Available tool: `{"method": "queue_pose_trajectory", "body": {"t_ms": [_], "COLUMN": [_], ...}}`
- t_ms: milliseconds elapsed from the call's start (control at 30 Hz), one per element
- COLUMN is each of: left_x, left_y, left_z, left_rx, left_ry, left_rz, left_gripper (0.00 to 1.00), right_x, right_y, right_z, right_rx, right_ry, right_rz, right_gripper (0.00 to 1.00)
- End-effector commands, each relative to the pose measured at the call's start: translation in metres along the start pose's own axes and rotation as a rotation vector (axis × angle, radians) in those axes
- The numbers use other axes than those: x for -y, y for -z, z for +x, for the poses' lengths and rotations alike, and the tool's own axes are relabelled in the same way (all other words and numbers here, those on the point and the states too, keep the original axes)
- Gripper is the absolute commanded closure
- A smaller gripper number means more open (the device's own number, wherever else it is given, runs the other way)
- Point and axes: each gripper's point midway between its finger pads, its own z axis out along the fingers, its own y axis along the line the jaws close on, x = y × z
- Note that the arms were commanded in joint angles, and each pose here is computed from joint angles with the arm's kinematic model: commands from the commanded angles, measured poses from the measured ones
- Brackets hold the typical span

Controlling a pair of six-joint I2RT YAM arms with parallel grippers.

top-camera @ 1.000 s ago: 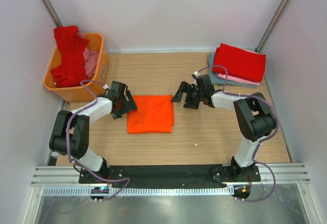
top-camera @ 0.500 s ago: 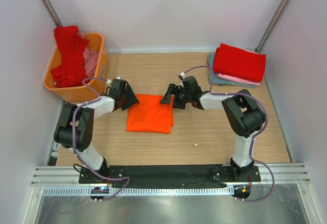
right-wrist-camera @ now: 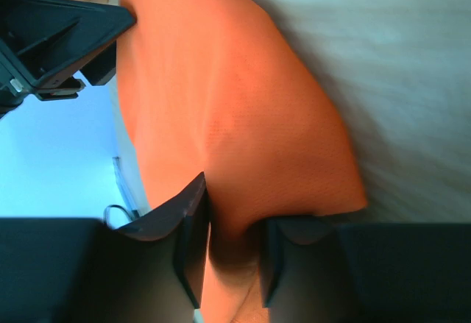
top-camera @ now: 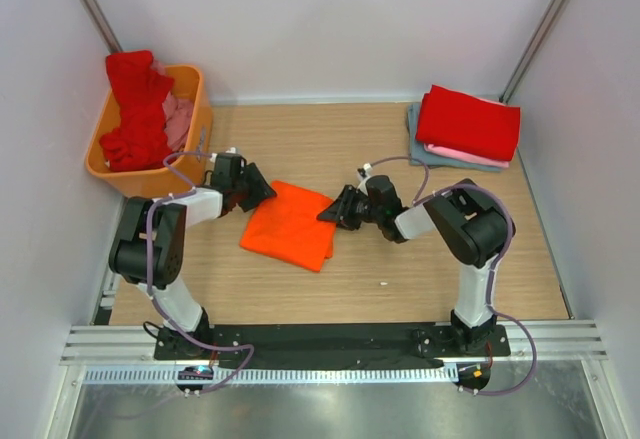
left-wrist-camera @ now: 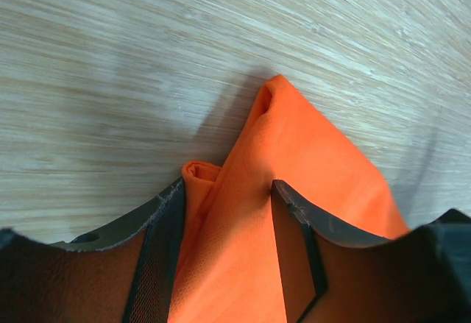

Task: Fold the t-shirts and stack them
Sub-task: Fold the tshirt, then neatly place the folded tshirt to the corner

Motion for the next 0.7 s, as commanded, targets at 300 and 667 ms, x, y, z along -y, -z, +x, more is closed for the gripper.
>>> {"method": "queue_pose_trajectory", "body": {"t_ms": [300,667], "left_x": [-0.013,0.018], "left_y": [0.041,0.173], "left_z": [0.041,0.009], "left_rx": [-0.137,-0.038], "left_ry": [-0.041,-0.167], "left_rz": [-0.078,-0.095], "left_gripper": [0.15,0.09], "right_x": [-0.016,-0.068], "right_y": [0.009,0.047], "right_z": [0.008,-0.054], "right_rx": [0.016,0.06], "right_ry": [-0.056,0.161], "right_rz": [-0.055,0.139], "right_gripper": [0.99,0.99]}}
